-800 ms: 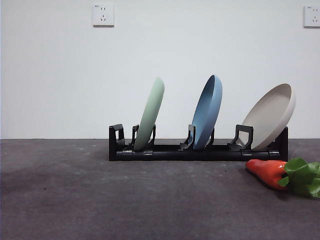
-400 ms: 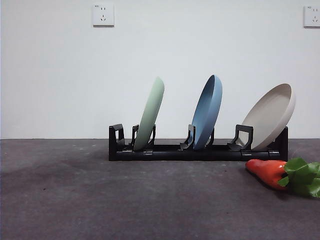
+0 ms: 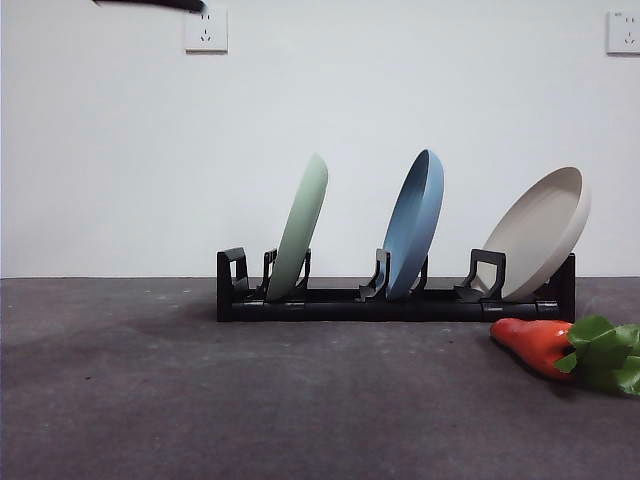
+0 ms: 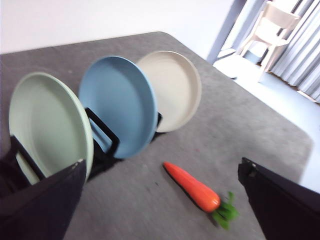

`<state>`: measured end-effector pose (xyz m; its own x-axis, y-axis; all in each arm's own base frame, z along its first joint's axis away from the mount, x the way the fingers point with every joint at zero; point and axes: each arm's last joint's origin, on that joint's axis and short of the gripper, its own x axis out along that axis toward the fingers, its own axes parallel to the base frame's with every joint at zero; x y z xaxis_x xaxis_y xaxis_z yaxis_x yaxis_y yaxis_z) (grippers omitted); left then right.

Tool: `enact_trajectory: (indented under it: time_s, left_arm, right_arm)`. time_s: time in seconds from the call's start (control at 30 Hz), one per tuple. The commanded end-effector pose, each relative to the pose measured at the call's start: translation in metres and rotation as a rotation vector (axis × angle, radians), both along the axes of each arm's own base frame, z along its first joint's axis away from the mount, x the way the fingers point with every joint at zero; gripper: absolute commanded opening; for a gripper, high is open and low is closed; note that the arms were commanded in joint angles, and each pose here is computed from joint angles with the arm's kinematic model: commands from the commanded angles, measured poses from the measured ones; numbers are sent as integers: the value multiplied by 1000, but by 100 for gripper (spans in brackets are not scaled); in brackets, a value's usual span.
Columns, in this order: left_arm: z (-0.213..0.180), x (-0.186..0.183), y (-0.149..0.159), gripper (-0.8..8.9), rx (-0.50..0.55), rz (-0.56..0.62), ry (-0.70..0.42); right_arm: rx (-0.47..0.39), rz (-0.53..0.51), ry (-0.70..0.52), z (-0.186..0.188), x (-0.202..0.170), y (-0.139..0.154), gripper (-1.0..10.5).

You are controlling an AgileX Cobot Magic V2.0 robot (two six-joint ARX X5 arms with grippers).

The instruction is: Take the green plate from the plate rack,put the plate on the table,take the carrot from the table,put the carrot in the plate

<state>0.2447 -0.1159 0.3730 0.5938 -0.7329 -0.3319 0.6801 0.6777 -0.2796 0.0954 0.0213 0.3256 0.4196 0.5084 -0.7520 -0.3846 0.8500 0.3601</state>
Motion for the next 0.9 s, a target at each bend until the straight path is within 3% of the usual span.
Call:
enact_trajectory:
  time_s: [0.03,0.53,0.9]
  left_arm:
    - [-11,18,-12,628,20,8,-27]
    - [-98,96,-56,628,81,79,-7]
    - [-128,115,-69,623,119,164,-43]
  right_arm:
    - [1,-4,-3,1,0,0,567]
    - [10,-18,7,1,0,0,567]
    - [13,-24,11,1,0,0,566]
